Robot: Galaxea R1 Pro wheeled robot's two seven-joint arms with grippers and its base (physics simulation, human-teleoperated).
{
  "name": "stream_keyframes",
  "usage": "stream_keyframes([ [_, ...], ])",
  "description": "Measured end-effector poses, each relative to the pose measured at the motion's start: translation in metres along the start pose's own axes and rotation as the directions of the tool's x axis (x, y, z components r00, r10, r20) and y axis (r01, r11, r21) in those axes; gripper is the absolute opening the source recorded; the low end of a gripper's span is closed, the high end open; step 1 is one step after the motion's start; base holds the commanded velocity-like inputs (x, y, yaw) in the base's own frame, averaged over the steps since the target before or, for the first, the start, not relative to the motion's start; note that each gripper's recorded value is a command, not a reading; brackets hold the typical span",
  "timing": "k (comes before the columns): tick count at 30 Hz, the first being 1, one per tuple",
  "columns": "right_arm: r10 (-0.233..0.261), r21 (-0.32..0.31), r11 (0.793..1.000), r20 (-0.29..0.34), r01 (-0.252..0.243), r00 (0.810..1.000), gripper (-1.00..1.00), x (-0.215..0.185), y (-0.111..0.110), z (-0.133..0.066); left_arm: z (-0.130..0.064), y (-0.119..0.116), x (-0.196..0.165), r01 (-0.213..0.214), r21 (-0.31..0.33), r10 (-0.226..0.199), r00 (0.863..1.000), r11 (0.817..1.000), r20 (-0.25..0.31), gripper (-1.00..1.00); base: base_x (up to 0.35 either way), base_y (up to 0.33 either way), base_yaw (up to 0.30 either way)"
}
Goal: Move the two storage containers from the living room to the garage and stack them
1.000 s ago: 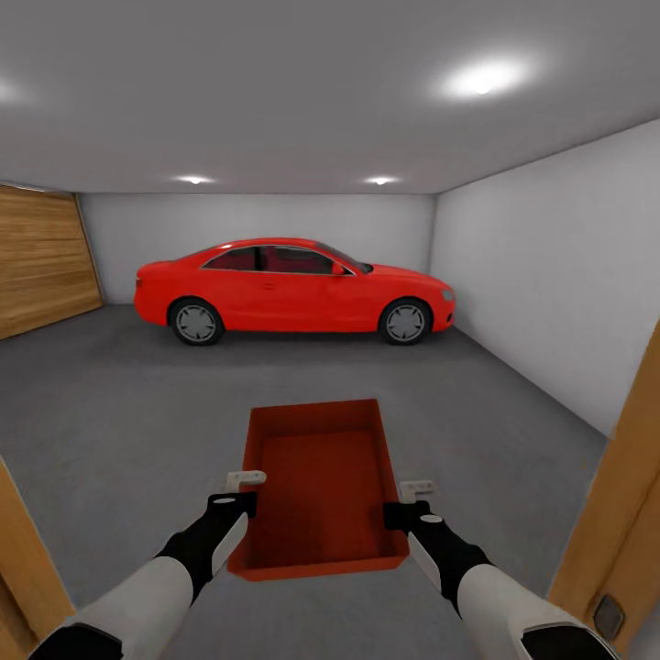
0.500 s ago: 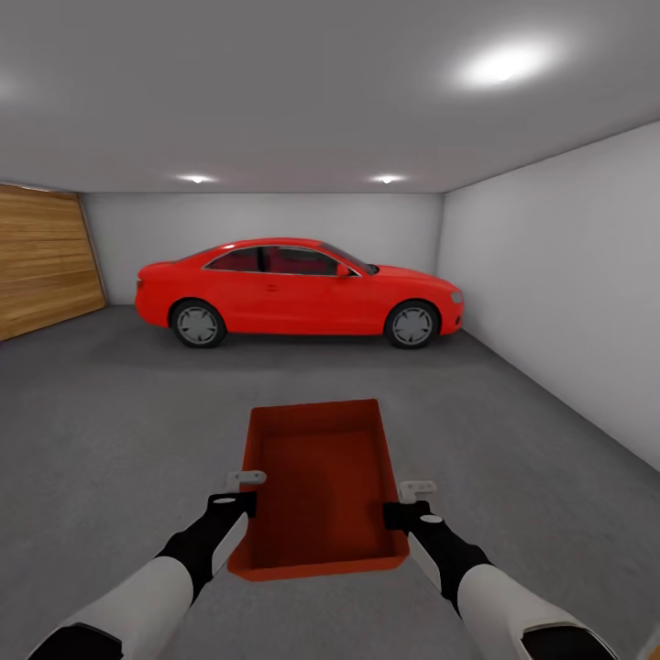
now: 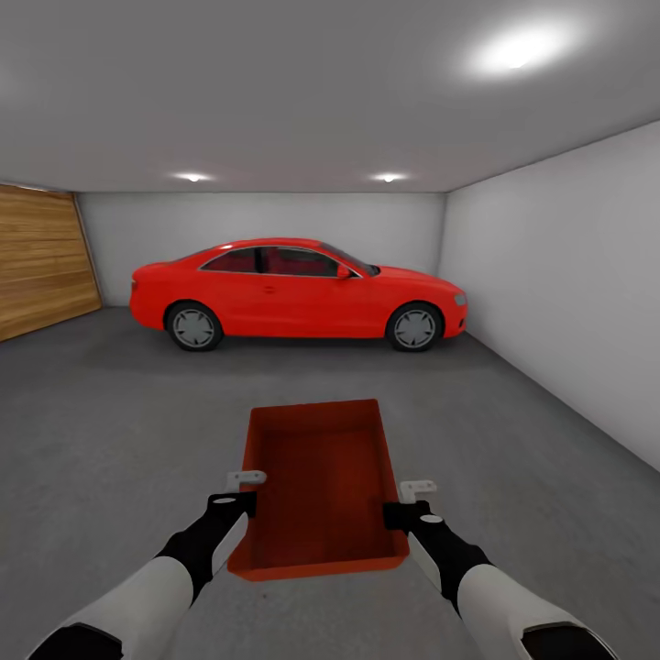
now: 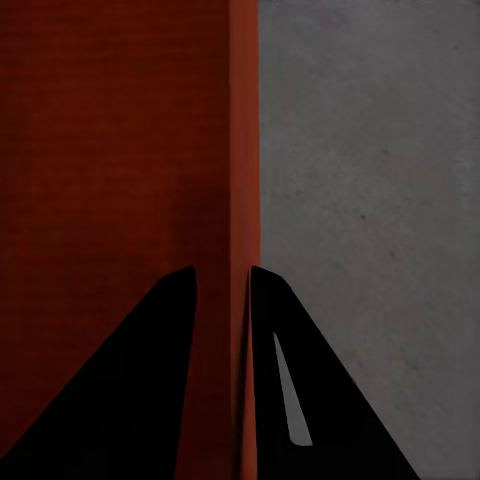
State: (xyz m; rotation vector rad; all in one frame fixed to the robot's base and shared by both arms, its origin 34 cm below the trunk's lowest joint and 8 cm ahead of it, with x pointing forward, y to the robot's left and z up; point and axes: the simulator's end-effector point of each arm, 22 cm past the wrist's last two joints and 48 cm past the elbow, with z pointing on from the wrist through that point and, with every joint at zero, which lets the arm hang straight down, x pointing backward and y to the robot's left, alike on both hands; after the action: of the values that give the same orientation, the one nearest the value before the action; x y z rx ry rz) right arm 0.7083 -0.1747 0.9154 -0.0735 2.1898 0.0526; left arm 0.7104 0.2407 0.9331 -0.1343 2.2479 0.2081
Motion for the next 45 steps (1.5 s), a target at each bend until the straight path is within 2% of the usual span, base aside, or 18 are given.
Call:
stream_keyframes([
  [45,-0.001,-0.001,1.000,-0.001,0.001,1.000,-1.00,0.0002,0.0002,0.0000,0.0004,0.0005,0.0009,0.002,0.000,-0.002,1.000,1.000,-0.001,-1.00,0.322,0.000,0.000],
])
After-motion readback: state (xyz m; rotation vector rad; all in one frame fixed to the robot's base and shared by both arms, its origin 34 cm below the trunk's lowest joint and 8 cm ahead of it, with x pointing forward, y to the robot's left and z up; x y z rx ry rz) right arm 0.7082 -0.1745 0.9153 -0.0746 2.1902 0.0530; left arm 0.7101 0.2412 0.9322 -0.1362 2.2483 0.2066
